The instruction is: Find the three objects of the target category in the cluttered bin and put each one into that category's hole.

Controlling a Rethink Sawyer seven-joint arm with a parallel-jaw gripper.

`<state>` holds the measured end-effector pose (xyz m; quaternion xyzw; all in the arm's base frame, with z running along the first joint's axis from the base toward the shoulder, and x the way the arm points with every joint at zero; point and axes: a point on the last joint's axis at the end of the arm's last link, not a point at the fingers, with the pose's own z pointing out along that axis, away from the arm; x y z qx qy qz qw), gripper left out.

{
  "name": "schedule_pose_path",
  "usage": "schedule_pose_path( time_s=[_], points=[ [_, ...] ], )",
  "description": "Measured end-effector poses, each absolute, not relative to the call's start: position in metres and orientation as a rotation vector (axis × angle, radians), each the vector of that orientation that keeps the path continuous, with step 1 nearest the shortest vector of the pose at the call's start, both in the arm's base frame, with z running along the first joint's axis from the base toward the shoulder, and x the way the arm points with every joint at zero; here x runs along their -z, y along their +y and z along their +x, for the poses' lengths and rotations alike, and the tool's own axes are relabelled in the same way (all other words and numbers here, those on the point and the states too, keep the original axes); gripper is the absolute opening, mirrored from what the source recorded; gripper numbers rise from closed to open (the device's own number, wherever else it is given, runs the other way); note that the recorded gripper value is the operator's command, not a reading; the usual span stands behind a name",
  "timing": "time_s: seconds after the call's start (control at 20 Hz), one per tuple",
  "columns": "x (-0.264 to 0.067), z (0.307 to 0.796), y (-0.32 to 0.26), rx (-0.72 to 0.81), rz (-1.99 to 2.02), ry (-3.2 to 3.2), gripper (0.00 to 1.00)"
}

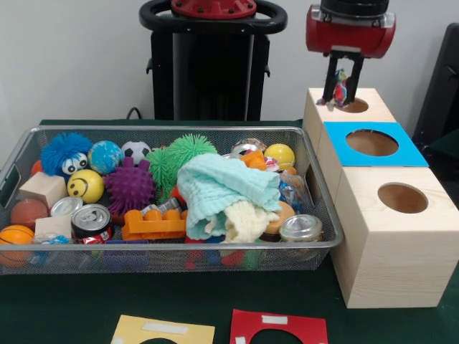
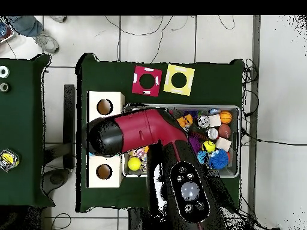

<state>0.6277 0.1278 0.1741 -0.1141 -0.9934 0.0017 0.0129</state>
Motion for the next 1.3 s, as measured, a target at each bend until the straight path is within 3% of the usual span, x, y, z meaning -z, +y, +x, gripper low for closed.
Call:
schedule_pose_path(
  time_s=[0.4, 0.9, 1.3],
  points=[
    [-0.144, 0.612, 0.154, -0.036, -0.338, -3.143, 0.0],
    [-0.16, 0.583, 0.223, -0.036, -0.286, -3.145, 0.0],
    [-0.167, 0.567, 0.221, -0.038, -0.334, -3.151, 0.0]
  ],
)
